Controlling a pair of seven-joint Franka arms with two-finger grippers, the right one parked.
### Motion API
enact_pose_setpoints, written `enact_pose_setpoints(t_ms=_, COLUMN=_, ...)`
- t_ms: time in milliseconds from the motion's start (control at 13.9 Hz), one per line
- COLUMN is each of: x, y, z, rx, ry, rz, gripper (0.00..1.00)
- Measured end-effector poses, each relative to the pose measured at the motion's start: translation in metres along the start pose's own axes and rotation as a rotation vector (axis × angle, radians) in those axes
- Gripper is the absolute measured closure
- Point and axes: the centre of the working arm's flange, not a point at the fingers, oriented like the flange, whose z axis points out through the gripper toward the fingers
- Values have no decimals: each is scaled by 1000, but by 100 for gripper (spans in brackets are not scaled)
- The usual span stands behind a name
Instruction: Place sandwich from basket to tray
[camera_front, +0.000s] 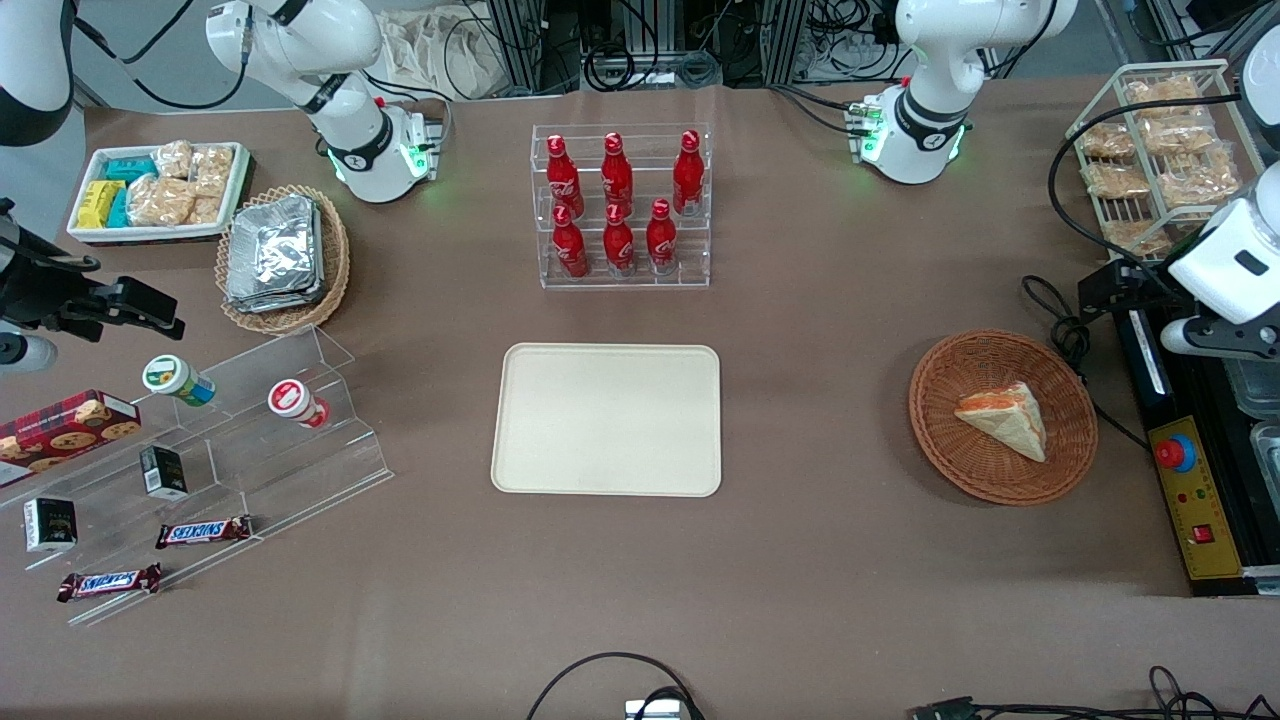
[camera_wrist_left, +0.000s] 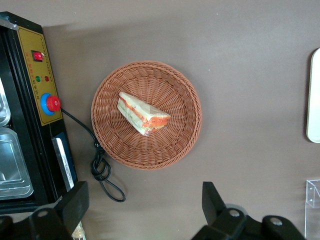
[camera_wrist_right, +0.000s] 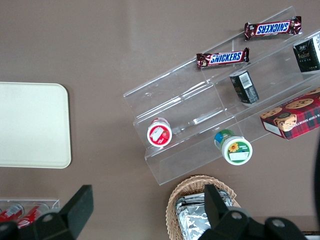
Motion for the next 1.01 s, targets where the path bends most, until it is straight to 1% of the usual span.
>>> enact_pose_setpoints(t_ms=361, x=3, y=-1, z=1, rx=-3, ry=-1, rz=-17, gripper=0)
enact_pose_setpoints(t_ms=505, x=4, y=-2, z=10, rx=-7, ry=-30, rz=-56, gripper=0)
enact_pose_setpoints(t_ms=722, x=6, y=-11, z=43, rx=-10, ry=-91, rz=-172, gripper=0)
enact_pose_setpoints(t_ms=794, x=7, y=-16, z=56, rx=-11, ry=-101, rz=-222, gripper=0)
enact_pose_setpoints(t_ms=938, x=7, y=-33, z=89, rx=-15, ry=-95, rz=-339, gripper=0)
enact_pose_setpoints(t_ms=1010, x=6, y=-42, z=107, rx=-16, ry=-84, rz=-387, gripper=0)
